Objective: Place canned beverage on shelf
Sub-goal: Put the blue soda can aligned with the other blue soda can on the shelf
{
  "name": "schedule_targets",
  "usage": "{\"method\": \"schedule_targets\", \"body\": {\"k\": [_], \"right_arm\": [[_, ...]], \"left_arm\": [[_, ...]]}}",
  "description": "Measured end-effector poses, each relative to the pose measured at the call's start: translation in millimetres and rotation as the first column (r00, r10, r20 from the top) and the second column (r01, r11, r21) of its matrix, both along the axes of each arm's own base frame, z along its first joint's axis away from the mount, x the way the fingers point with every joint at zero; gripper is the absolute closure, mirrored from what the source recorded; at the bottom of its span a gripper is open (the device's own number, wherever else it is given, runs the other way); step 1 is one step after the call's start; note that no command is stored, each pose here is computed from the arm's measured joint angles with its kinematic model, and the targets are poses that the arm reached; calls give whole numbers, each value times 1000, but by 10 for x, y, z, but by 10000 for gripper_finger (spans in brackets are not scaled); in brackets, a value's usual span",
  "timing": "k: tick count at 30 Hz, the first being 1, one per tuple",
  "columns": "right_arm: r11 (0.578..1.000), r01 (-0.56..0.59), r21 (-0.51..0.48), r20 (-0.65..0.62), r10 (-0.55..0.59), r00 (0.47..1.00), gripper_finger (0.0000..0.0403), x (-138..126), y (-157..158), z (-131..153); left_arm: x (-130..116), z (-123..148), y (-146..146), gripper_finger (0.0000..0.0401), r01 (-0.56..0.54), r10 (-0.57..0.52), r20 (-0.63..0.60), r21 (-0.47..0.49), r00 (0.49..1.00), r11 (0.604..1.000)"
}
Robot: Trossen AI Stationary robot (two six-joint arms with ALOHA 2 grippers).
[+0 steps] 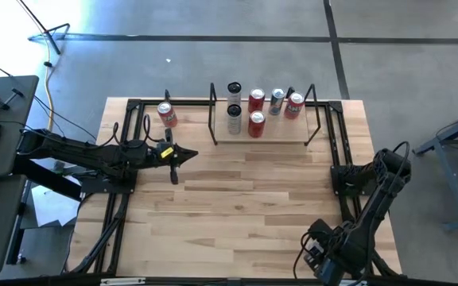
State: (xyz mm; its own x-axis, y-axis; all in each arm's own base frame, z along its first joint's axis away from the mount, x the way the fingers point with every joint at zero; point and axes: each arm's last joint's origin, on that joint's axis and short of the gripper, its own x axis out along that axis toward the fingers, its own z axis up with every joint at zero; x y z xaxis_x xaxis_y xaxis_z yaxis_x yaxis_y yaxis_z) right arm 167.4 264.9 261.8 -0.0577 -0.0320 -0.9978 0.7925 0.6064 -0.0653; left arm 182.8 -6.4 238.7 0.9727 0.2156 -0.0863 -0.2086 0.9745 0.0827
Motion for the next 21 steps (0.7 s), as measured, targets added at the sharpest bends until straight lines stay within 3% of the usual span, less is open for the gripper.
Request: {"method": "schedule_targets", "body": {"k": [9, 21], "right_arm": [[998, -57, 7, 0, 57, 998, 175, 49, -14, -14], [969, -249, 0, 23, 249, 968, 178, 339, -227, -5]], "left_arm": [[-3, -17, 0, 400, 0, 0, -18, -2, 1000, 1000], [-4, -28, 0, 400, -4, 3, -21, -34, 1000, 999]]}}
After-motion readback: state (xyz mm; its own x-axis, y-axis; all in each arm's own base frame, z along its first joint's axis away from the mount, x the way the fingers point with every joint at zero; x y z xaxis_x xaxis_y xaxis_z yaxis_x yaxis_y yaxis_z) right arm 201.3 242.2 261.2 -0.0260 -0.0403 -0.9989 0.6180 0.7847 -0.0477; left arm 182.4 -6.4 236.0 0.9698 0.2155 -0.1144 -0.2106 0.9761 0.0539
